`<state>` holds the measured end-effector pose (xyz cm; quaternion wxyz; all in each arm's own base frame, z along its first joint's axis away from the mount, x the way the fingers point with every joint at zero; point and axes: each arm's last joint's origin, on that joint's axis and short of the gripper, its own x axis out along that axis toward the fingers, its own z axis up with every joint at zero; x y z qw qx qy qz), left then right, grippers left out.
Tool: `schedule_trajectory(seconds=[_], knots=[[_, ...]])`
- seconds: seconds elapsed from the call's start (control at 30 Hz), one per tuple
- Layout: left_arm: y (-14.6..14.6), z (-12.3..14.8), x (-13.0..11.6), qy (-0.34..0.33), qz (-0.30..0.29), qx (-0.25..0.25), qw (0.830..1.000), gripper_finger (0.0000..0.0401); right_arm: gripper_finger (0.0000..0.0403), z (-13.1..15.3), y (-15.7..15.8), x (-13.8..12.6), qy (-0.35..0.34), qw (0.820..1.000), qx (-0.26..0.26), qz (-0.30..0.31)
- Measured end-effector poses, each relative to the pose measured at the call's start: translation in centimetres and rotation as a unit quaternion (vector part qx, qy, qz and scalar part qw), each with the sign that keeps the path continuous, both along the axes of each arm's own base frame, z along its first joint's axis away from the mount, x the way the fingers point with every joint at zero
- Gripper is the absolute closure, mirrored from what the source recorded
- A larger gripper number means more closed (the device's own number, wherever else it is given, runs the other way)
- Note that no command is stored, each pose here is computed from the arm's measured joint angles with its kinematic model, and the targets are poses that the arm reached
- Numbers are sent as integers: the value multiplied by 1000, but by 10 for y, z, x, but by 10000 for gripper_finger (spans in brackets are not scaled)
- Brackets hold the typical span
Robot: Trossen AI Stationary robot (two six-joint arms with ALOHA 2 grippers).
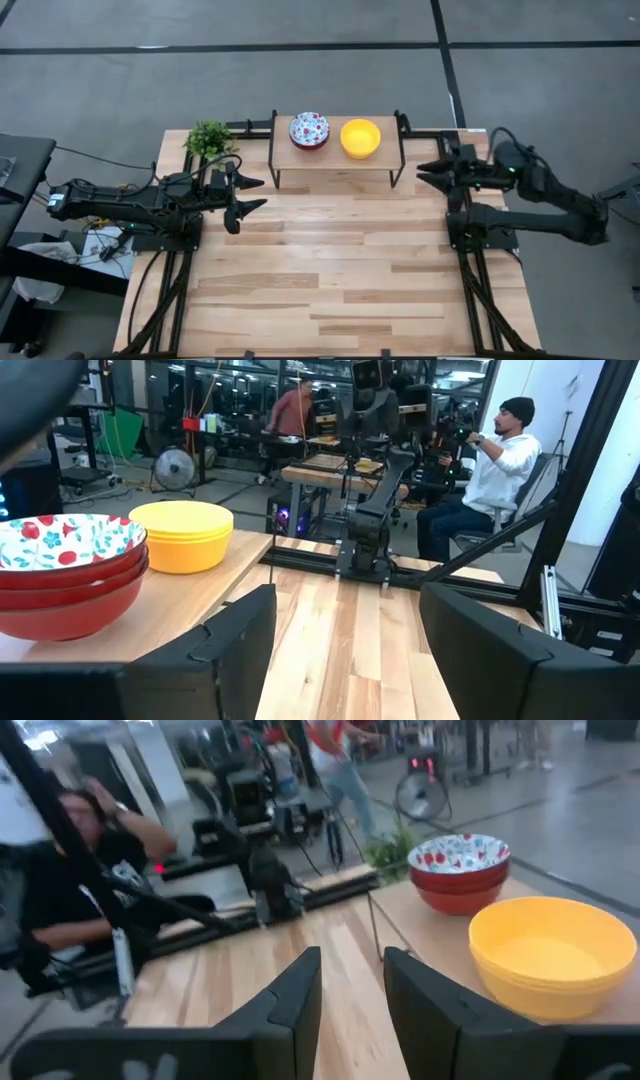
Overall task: Pick & Place Mini bowls
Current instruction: Return to Home Position
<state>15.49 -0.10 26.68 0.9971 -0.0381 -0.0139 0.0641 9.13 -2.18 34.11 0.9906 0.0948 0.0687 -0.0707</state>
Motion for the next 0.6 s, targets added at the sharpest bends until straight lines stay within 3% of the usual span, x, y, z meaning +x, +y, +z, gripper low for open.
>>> schedule_trajectory(seconds=[0.17, 0.37, 0.6], knots=[[0, -1, 0, 7, 0, 5, 1000, 154, 301, -20, 8, -26, -42, 999, 18, -7], [0, -16, -4, 19, 4, -3, 1000, 154, 301, -56, 11, -37, -80, 995, 60, -10], [1, -30, -30, -40, 3, -15, 999, 155, 301, -75, 13, -44, -100, 992, 81, -7]])
